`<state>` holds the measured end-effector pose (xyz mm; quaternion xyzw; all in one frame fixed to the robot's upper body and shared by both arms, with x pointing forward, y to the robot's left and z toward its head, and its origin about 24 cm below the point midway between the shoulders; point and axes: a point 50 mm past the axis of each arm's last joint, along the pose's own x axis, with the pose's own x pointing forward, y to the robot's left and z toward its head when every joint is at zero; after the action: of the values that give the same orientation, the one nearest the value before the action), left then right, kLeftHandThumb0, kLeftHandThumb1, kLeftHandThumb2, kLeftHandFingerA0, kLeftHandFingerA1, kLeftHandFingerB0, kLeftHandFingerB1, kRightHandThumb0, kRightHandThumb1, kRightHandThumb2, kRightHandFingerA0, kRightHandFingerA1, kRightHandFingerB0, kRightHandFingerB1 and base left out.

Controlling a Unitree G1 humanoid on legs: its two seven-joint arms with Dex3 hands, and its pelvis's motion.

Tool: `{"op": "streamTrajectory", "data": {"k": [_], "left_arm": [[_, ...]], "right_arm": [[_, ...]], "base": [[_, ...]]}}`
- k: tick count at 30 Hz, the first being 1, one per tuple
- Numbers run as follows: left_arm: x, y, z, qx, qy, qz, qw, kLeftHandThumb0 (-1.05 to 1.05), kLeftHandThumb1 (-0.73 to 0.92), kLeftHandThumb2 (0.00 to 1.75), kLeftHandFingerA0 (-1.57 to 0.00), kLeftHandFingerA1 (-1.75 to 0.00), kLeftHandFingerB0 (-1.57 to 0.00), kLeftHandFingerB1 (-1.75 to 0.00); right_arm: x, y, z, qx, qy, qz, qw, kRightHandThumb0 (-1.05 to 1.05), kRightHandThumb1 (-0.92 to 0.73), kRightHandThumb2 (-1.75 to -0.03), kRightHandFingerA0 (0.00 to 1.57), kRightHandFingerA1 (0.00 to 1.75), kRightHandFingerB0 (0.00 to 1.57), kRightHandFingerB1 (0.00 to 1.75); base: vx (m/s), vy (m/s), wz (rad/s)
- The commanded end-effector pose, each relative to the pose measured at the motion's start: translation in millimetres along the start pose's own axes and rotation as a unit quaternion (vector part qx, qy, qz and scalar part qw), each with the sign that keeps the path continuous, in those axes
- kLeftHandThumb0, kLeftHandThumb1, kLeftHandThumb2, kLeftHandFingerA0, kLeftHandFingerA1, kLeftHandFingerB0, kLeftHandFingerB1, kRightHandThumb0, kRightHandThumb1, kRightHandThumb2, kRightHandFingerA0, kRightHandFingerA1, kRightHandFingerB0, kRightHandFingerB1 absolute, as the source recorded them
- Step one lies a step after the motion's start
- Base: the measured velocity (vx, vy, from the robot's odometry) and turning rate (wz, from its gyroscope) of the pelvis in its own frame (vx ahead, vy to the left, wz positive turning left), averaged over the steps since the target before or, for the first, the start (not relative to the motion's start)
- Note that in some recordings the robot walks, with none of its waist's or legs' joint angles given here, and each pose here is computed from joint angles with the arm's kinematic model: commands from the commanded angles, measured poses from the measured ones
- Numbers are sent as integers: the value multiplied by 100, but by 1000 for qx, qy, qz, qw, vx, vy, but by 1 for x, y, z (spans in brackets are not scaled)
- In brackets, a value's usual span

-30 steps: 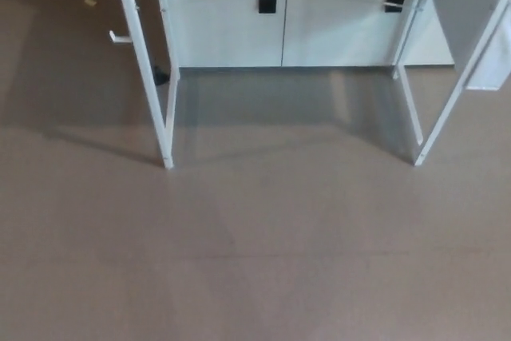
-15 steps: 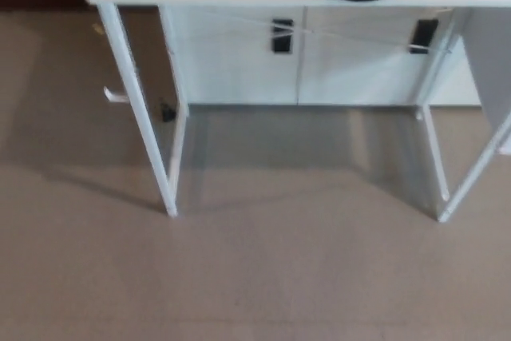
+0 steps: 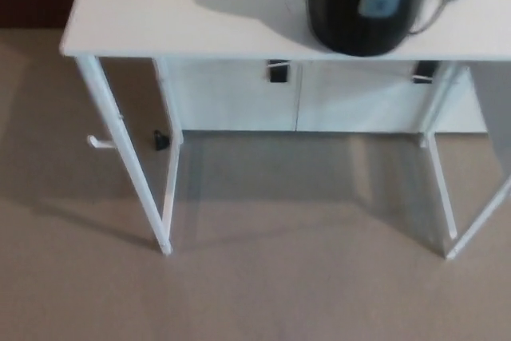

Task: The robot walk towards a table in front and uses its left hand to pick up the pot from the base and places it on the table

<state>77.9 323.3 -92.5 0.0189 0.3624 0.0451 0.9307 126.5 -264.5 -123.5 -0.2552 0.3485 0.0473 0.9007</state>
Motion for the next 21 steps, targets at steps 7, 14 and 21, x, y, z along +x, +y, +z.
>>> {"op": "streamTrajectory", "data": {"k": [7,14,21], "left_arm": [[-5,3,-3,12,-1,2,1000,-6,39,85,-27,-54,-20,-50],[-5,5,-3,17,-2,4,1000,-7,39,85,-28,-54,-21,-50],[-6,5,-4,15,-2,4,1000,-6,39,85,-26,-54,-21,-50]], "right_arm": [[-5,-2,-8,-7,12,-3,1000,-53,-45,-78,79,59,53,51],[-5,-2,-8,-18,9,-5,1000,-48,-55,-57,88,46,59,38],[-4,-2,-7,-21,11,-4,1000,-48,-55,-58,89,47,58,38]], "base": [[104,-46,7],[105,-254,4],[161,-77,-5]]}}
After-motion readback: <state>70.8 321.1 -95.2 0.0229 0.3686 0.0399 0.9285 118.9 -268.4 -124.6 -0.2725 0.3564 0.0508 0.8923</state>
